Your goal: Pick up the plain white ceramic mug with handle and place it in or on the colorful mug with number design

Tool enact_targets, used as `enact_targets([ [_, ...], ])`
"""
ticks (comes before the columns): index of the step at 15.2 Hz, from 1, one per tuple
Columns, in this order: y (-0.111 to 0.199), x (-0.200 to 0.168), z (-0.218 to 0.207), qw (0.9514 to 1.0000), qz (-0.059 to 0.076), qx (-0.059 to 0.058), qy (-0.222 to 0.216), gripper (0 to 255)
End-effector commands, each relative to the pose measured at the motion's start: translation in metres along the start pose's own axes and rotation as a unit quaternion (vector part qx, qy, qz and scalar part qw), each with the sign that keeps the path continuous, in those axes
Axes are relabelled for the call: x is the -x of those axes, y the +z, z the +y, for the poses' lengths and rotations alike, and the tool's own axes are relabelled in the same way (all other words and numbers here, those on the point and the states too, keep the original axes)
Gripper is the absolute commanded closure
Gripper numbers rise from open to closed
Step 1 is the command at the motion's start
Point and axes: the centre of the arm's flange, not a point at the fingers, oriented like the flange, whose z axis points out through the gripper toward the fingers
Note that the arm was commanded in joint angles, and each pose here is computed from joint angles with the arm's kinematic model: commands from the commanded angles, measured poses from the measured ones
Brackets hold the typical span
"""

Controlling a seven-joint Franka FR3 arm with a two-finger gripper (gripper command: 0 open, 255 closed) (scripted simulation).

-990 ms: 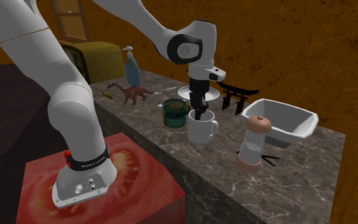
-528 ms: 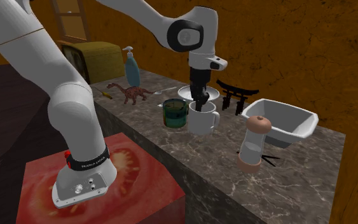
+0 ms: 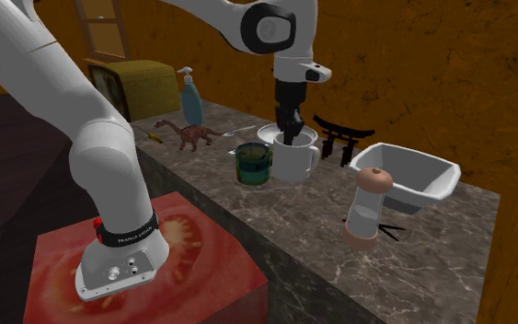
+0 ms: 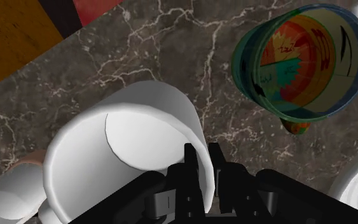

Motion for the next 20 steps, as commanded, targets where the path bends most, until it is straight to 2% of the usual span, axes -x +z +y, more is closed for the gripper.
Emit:
enact_targets([
  [1,-0.011,0.0,0.0,1.0,0.0,0.0,0.0,255],
  [15,-0.082,0.002,0.001,1.0,0.0,0.0,0.0,255],
  [20,-0.093,0.02,-0.062,1.0,0.0,0.0,0.0,255],
])
